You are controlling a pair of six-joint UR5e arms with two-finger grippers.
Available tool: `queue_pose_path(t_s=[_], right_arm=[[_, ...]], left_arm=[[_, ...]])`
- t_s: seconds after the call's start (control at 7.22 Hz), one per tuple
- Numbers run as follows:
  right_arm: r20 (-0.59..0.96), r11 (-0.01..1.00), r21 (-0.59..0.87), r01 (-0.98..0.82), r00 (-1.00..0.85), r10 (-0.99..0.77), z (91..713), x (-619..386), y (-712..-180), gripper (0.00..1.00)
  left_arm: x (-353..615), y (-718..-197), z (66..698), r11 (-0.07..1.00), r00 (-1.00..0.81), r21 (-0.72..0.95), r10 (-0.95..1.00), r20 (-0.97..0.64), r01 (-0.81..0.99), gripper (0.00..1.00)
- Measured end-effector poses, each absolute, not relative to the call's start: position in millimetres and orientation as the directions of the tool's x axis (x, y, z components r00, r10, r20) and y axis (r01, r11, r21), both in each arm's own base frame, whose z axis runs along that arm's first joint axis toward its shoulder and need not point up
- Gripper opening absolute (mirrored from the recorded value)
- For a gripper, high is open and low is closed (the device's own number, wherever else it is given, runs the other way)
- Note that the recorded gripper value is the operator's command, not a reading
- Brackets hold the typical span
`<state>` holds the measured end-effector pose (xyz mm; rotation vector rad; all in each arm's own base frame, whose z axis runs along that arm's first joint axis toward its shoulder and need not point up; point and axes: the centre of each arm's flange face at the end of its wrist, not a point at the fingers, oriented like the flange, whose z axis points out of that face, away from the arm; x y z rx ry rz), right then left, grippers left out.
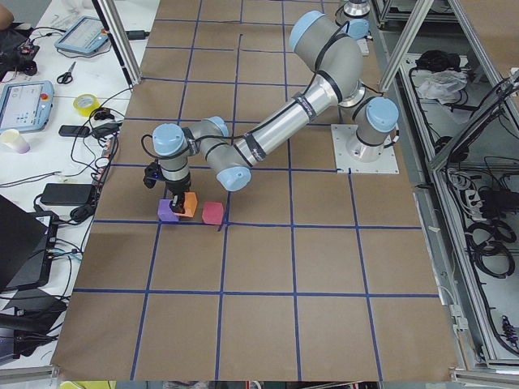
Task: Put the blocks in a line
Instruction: 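Carry the orange cube with the left gripper toward the purple and pink cubes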
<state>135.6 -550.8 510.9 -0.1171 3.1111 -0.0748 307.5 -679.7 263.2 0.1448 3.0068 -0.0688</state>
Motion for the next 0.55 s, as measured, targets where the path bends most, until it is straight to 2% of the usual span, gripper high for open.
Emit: queue_pose_path(t_s=[0.55], right_arm=[[-0.028,0.997,-0.038,-0.07,-0.997,-0.071,504.9,135.7,-550.6,1.0]], left_arm=[[311.1,-682.6,249.8,0.998,-0.993,-0.022,0.059,-0.105,0.062,0.0]])
